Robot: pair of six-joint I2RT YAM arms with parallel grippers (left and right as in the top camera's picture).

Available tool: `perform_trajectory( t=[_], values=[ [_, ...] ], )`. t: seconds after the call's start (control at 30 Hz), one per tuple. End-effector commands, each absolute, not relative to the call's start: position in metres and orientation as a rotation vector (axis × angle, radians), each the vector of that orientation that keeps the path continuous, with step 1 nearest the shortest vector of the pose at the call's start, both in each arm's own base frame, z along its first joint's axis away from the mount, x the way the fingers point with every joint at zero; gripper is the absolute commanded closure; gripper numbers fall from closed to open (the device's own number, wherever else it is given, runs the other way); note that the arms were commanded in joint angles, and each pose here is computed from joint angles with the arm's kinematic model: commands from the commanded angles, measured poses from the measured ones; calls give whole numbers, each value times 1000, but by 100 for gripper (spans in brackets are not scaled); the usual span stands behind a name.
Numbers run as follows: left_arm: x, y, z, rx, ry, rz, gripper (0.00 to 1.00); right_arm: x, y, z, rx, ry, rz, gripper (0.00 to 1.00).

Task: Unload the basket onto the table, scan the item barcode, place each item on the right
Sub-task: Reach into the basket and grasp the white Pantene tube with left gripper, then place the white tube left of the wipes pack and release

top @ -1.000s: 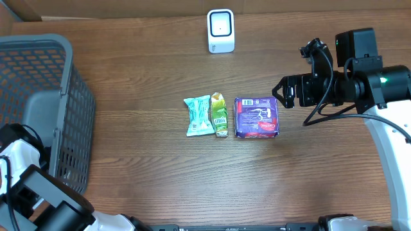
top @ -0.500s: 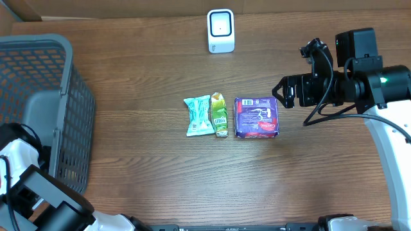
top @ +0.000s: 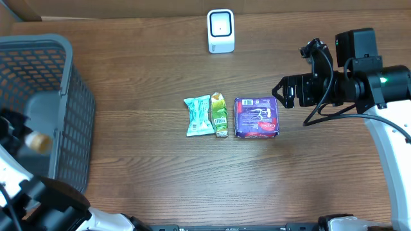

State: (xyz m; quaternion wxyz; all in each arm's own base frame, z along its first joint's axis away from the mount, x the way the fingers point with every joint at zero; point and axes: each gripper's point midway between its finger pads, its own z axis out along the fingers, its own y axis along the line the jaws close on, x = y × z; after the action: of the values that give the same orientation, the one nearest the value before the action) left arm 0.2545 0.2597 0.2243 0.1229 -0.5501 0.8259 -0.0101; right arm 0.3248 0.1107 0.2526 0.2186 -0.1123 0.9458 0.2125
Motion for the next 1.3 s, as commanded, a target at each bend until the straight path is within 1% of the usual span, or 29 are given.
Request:
perform_trajectory(
  t=[0.0, 0.13, 0.2, 0.3, 0.4, 0.5, 0.6, 0.73, 0.9, 1.0, 1.13, 1.27],
  values=[
    [280, 238, 302, -1274, 2383, 3, 96, 327, 114, 260, -322, 2591, 598, 0],
    [298, 191, 353, -1012, 2389, 9, 96, 327, 114, 260, -322, 2591, 598, 0],
    [305, 165, 364, -890, 2415, -6, 96, 327, 114, 260, -322, 2592, 599, 0],
    [321, 113, 366, -668, 2492, -60, 96, 327, 114, 260, -322, 2592, 599, 0],
    [334, 61, 353, -420, 2591, -142, 96, 327, 114, 260, -321, 2592, 598, 0],
    [336, 18, 326, -293, 2710, -197, 96, 326, 114, 260, -321, 2594, 598, 0],
    [333, -16, 286, -288, 2847, -235, 96, 326, 114, 259, -321, 2598, 599, 0],
    [330, -39, 231, -317, 2964, -186, 96, 327, 114, 258, -321, 2599, 599, 0],
    [336, -71, 158, -233, 3013, -188, 96, 327, 114, 256, -319, 2606, 600, 0],
    [337, -84, 118, -190, 3006, -196, 96, 328, 114, 256, -319, 2607, 600, 0],
    [331, -90, 75, -224, 2996, -206, 96, 327, 114, 256, -319, 2607, 600, 0],
    [331, -90, 49, -219, 2964, -220, 96, 328, 114, 256, -319, 2606, 600, 0]
  ],
)
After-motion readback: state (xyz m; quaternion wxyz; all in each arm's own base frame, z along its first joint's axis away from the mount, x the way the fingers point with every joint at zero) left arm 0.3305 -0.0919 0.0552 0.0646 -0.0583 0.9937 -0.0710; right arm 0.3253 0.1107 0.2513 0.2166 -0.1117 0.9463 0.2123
